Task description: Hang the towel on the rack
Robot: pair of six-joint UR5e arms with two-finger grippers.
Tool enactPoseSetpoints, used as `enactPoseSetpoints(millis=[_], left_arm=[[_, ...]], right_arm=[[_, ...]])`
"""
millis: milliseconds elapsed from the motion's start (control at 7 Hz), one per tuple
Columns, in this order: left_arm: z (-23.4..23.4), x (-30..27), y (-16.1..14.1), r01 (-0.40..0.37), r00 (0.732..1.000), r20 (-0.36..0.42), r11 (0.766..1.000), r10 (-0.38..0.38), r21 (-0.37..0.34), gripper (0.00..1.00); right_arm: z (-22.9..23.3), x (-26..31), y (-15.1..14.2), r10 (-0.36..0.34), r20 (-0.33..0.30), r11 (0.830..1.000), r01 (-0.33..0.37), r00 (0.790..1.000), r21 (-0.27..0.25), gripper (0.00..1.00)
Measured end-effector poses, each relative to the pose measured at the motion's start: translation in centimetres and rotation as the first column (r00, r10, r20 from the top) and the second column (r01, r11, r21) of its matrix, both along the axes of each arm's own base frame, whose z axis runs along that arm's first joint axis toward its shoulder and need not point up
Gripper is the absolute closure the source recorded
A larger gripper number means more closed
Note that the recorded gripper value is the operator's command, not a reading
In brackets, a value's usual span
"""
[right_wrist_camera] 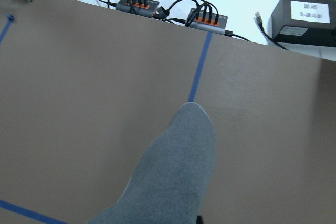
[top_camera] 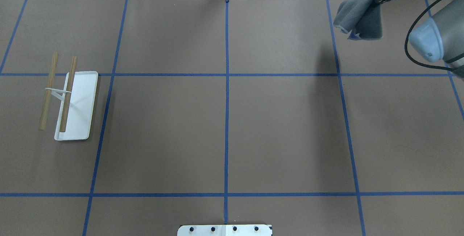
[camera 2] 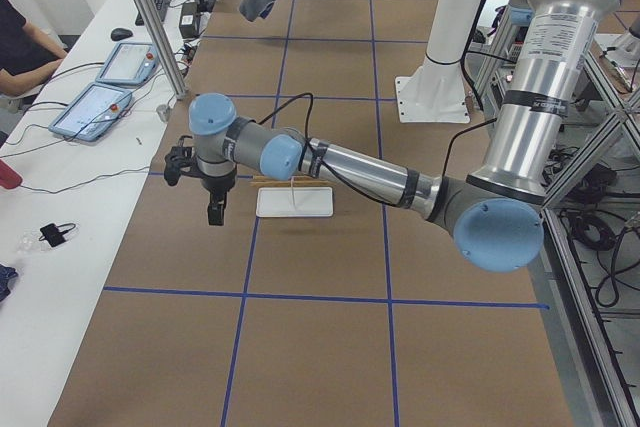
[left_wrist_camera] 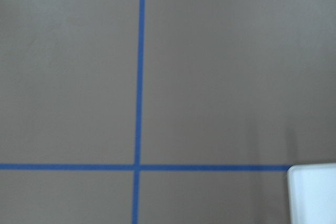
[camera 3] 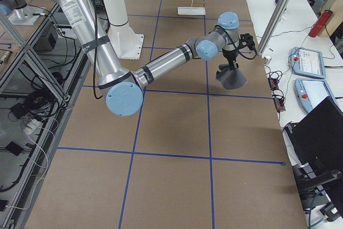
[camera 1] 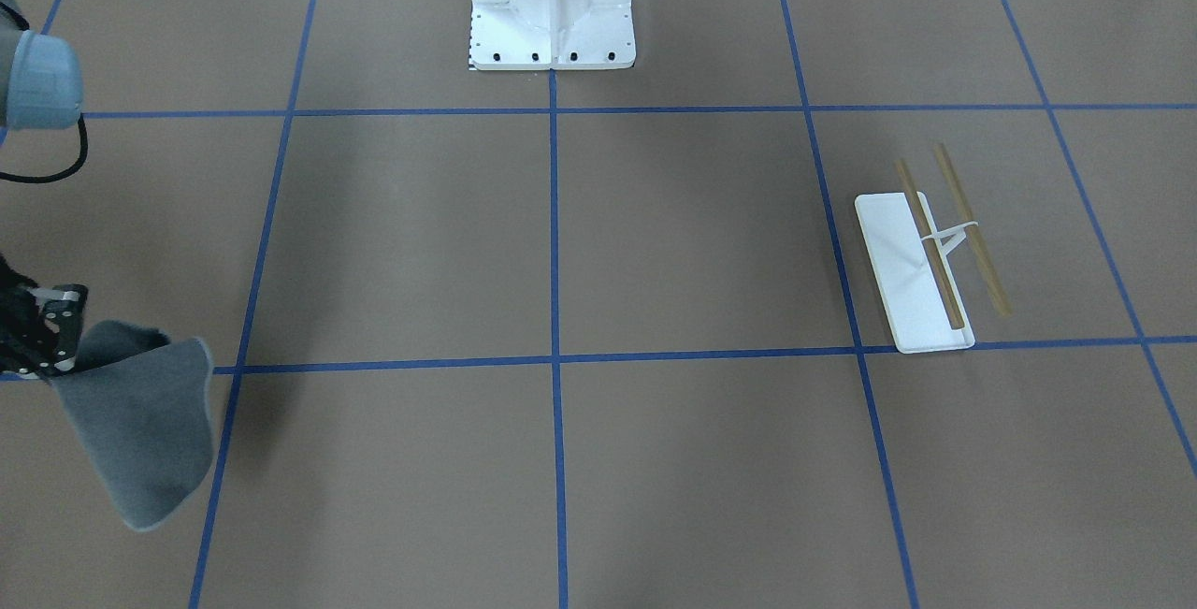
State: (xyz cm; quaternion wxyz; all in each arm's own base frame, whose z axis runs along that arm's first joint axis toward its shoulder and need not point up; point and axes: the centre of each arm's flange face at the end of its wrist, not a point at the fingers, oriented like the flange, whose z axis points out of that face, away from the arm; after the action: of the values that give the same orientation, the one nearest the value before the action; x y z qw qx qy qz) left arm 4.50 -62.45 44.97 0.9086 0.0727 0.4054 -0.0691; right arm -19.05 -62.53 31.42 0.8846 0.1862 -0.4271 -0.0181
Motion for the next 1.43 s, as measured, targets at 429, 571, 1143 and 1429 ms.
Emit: enactPoseSetpoints(millis=[429, 571, 1143, 1429], left_arm=[[-14.4, 15.6, -1.7, 0.065, 0.985, -0.148, 0.988, -0.086, -0.139, 0.02], [-18.7, 19.9, -1.0, 0.087, 0.969, -0.212, 0.978, -0.128, -0.192, 0.02], [-30.1, 31.8, 1.9, 0.117, 0.887, -0.377, 0.920, -0.266, -0.373, 0.02], [-30.8, 35.4, 2.9, 0.118, 0.851, -0.444, 0.926, -0.281, -0.359, 0.02]], right_arm=[[-6.0, -4.2, 2.0, 0.141, 0.159, 0.977, -0.112, 0.977, -0.180, 1.00], [-7.3, -6.0, 2.9, 0.173, 0.201, 0.968, -0.129, 0.964, -0.213, 1.00], [-12.9, -15.6, 9.4, 0.339, 0.336, 0.921, -0.237, 0.879, -0.310, 1.00], [-15.3, -18.6, 12.4, 0.385, 0.378, 0.907, -0.269, 0.842, -0.324, 1.00]])
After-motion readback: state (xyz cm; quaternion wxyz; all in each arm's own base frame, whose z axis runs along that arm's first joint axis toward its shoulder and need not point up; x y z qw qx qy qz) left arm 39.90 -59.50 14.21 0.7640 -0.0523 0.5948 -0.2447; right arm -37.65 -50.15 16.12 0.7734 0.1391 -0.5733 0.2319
